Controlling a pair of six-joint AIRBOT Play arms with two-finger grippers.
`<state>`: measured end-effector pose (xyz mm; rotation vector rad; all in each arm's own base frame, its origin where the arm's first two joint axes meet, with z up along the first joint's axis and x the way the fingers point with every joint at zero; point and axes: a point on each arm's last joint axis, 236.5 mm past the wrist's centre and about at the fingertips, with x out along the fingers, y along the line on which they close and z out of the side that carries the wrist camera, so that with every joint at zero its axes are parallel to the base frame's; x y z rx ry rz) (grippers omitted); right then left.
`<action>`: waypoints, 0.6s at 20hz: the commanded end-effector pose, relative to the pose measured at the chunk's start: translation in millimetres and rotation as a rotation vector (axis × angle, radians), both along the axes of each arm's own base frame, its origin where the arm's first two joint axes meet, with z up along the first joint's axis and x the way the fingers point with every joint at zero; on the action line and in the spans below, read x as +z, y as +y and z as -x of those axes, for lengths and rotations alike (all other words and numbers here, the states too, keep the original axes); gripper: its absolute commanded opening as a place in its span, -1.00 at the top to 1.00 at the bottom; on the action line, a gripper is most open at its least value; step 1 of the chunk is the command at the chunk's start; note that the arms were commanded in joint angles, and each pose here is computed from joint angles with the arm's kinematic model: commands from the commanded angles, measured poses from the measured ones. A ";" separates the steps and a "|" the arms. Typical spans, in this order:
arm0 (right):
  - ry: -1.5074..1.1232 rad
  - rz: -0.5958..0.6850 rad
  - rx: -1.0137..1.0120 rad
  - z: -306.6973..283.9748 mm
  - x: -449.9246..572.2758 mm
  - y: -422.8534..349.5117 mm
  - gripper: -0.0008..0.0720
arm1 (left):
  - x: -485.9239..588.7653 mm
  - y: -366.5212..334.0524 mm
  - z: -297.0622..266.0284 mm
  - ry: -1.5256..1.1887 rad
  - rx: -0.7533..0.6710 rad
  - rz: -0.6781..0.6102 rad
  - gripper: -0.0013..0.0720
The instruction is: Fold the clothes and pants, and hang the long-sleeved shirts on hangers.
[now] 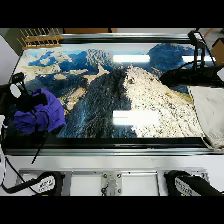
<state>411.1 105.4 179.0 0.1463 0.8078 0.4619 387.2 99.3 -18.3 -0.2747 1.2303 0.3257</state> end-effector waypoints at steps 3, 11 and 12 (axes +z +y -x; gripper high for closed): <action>0.001 -0.001 0.001 0.0 -0.4 0.4 0.95 | -75.7 11.0 16.9 0.182 0.080 0.103 -0.96; 0.001 -0.001 0.001 0.0 -0.4 0.4 0.95 | -46.5 -46.8 -13.5 0.079 -0.041 0.117 0.93; 0.001 -0.001 0.001 0.0 -0.4 0.5 0.95 | -16.2 -69.3 -29.6 -0.006 -0.076 0.156 0.93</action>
